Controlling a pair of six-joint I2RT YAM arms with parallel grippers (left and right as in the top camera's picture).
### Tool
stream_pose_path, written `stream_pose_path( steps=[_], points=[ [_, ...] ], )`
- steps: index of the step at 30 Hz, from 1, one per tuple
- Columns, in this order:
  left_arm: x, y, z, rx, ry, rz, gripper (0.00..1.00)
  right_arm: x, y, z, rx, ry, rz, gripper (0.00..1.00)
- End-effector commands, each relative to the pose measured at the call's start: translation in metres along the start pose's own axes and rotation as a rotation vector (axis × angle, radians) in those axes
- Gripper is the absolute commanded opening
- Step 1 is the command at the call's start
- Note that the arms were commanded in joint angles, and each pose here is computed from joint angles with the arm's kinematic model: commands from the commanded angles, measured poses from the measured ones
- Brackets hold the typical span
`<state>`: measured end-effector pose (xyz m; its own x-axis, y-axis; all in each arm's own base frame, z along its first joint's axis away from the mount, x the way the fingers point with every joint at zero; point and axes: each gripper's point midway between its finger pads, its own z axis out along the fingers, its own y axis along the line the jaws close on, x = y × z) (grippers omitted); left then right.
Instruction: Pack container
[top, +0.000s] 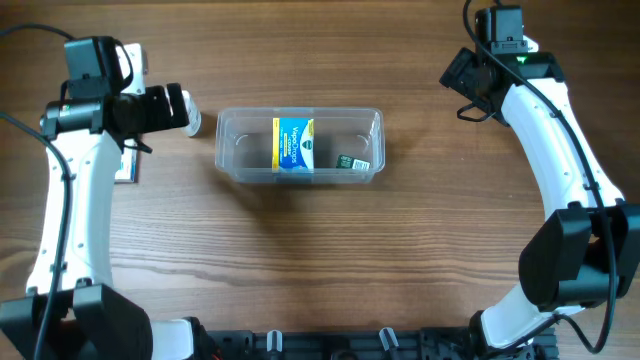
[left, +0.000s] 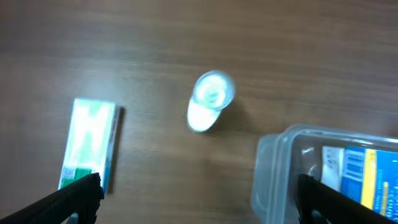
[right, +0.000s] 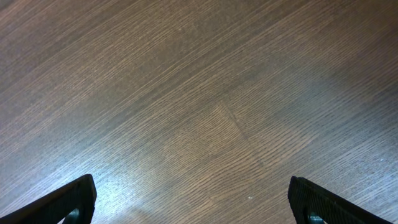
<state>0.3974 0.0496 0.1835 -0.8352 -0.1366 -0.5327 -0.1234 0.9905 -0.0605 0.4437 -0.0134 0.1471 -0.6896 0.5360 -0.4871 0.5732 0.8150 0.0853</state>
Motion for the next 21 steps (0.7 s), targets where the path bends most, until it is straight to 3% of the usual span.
stream_pose_path(
  steps=[1, 4, 8, 14, 21],
  points=[
    [-0.022, -0.022, -0.007, 0.110, -0.090, 0.163, 1.00, 0.001, -0.004, 0.005, 0.022, 0.000, 0.011, 1.00],
    [-0.024, -0.024, 0.006, 0.120, -0.088, 0.222, 1.00, 0.001, -0.004, 0.005, 0.022, 0.000, 0.011, 1.00],
    [-0.006, -0.021, 0.053, 0.131, 0.024, 0.215, 1.00, 0.001, -0.004, 0.005, 0.022, 0.000, 0.010, 1.00],
    [-0.003, -0.018, 0.093, 0.134, 0.047, 0.223, 1.00, 0.001, -0.004, 0.005, 0.022, 0.000, 0.010, 1.00],
    [-0.014, -0.018, 0.102, 0.133, -0.003, 0.251, 1.00, 0.001, -0.004, 0.005, 0.022, 0.000, 0.010, 1.00]
  ],
)
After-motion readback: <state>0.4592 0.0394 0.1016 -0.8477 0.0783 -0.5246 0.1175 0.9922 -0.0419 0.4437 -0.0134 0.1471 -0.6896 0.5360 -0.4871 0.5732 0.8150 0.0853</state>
